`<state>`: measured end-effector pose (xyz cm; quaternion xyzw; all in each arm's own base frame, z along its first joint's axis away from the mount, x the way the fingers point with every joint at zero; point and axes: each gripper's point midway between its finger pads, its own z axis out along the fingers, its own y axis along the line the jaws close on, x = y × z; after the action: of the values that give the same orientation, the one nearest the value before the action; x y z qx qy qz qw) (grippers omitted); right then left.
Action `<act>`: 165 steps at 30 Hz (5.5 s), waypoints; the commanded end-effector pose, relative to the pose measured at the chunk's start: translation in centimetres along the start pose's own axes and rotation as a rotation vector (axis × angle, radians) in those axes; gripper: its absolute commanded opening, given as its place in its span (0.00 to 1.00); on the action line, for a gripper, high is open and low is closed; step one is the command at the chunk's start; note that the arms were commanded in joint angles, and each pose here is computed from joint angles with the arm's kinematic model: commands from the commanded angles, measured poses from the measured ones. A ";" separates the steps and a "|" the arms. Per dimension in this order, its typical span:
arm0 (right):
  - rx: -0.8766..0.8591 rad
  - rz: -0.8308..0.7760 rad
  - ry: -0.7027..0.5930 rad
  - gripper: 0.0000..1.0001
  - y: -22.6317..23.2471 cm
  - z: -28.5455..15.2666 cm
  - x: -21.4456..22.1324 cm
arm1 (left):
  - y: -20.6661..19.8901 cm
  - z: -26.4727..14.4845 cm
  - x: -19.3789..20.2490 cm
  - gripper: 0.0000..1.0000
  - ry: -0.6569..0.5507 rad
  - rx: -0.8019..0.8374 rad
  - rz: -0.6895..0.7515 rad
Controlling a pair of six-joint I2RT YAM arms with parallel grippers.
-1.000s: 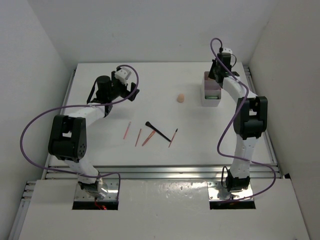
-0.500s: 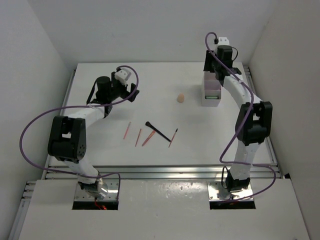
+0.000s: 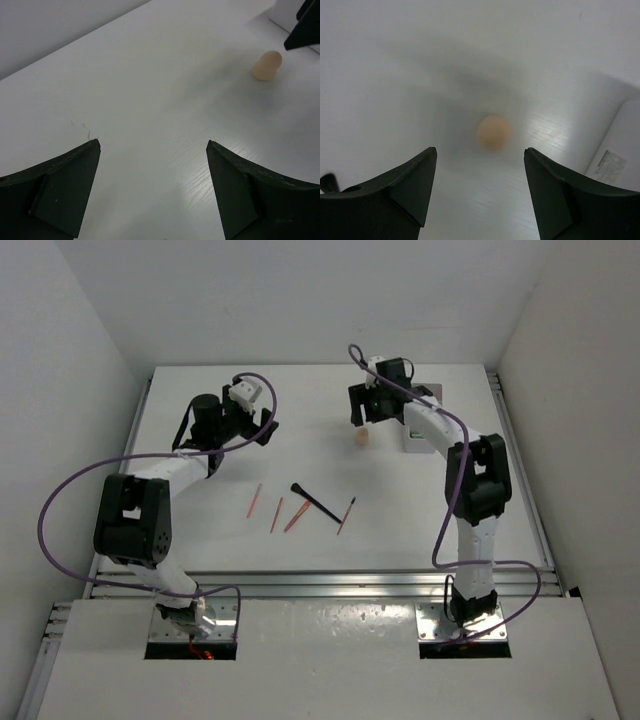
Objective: Organize the makeup
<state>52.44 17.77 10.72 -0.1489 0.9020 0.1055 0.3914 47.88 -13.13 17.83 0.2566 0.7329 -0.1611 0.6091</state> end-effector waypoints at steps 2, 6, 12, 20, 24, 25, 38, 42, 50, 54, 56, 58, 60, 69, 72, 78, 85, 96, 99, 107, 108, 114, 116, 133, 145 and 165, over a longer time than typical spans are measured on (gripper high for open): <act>-0.060 0.016 0.074 0.71 1.3 0.8 1.8 | -0.4 -1.0 -2.3 0.94 -0.058 0.015 0.038; -0.074 0.011 0.119 0.69 1.9 2.2 3.7 | -0.9 -0.9 -1.9 0.94 -0.051 0.026 0.036; -0.060 0.027 0.115 0.59 1.5 4.4 4.4 | -0.9 -0.9 -1.7 0.94 -0.043 0.027 0.041; -0.011 0.006 0.098 0.40 0.4 6.0 3.6 | -0.8 -1.1 -2.1 0.94 -0.049 0.017 0.045; 0.030 -0.008 0.094 0.21 -0.4 5.8 3.7 | -0.8 -1.1 -1.9 0.95 -0.041 0.018 0.041; 0.028 -0.008 0.091 0.18 -0.4 5.8 3.6 | -0.8 -1.1 -1.9 0.95 -0.041 0.018 0.041; 0.057 0.296 -0.293 0.03 -5.0 -2.5 -6.8 | -0.9 -1.2 -1.1 0.95 -0.013 0.024 0.066; 0.168 0.365 -0.371 0.02 -10.3 -5.7 -7.6 | -1.0 -1.2 -1.2 0.95 -0.015 0.033 0.075; 0.296 0.473 -0.348 0.02 -15.5 -5.9 -5.2 | -1.2 -1.2 -0.7 0.95 0.000 0.045 0.084; 0.288 0.503 -0.337 0.02 -15.7 -5.0 -5.3 | -1.6 -1.1 -0.8 0.95 -0.002 0.054 0.096; 0.287 0.516 -0.342 0.02 -15.6 -4.8 -5.2 | -1.5 -1.1 -0.5 0.95 0.010 0.048 0.091; 0.286 0.531 -0.332 0.02 -15.5 -4.3 -4.7 | -1.5 -1.2 -0.3 0.95 0.018 0.049 0.087; 0.291 0.549 -0.325 0.02 -15.6 -3.9 -4.2 | -1.5 -1.2 -0.3 0.95 0.018 0.049 0.087; 0.305 0.553 -0.279 0.16 -16.2 -1.7 -2.1 | -1.5 -1.0 0.1 0.95 0.026 0.051 0.092; 0.303 0.526 -0.255 0.26 -15.9 -2.0 -1.7 | -1.4 -1.1 0.3 0.95 0.036 0.044 0.088; 0.317 0.510 -0.253 0.51 -16.0 -2.8 -1.5 | -1.4 -1.1 0.3 0.95 0.036 0.044 0.088; 0.346 0.411 -0.288 0.65 -16.5 -5.4 -4.2 | -1.3 -1.1 0.3 0.95 0.036 0.045 0.097; 0.324 0.144 -0.288 0.71 -12.5 -11.5 -7.2 | 0.5 -4.8 4.7 0.84 0.346 0.074 0.179; 0.299 0.107 -0.280 0.71 -10.3 -12.1 -5.9 | 0.1 -7.6 8.5 0.81 0.540 0.083 0.173; 0.270 0.123 -0.206 0.71 -8.0 -13.3 -0.4 | -3.2 -7.7 12.4 0.81 0.650 0.075 0.078; 0.266 0.121 -0.189 0.71 -7.8 -13.2 0.4 | -3.3 -7.7 12.7 0.81 0.650 0.071 0.068; 0.296 0.106 -0.155 0.71 -7.6 -15.5 3.8 | -4.2 -8.1 14.4 0.81 0.731 -0.020 0.058; 0.314 0.101 -0.148 0.71 -7.8 -16.1 4.7 | -4.4 -8.5 15.3 0.81 0.768 -0.055 0.028; 0.409 0.040 -0.121 0.75 -9.8 -19.7 7.1 | -6.3 -8.5 21.5 0.45 0.967 -0.105 -0.035; 0.432 0.067 -0.160 0.76 -10.8 -19.9 6.0 | -4.0 -5.6 19.0 0.00 0.907 -0.150 -0.079; 0.461 0.273 -0.228 0.76 -15.2 -21.3 9.2 | -8.0 14.3 -13.2 0.00 -0.131 0.176 0.140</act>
<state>36.93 -4.37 14.50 0.0716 0.8876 -0.0476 0.4525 56.13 -23.99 21.77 0.3144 0.7536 -0.1440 0.5590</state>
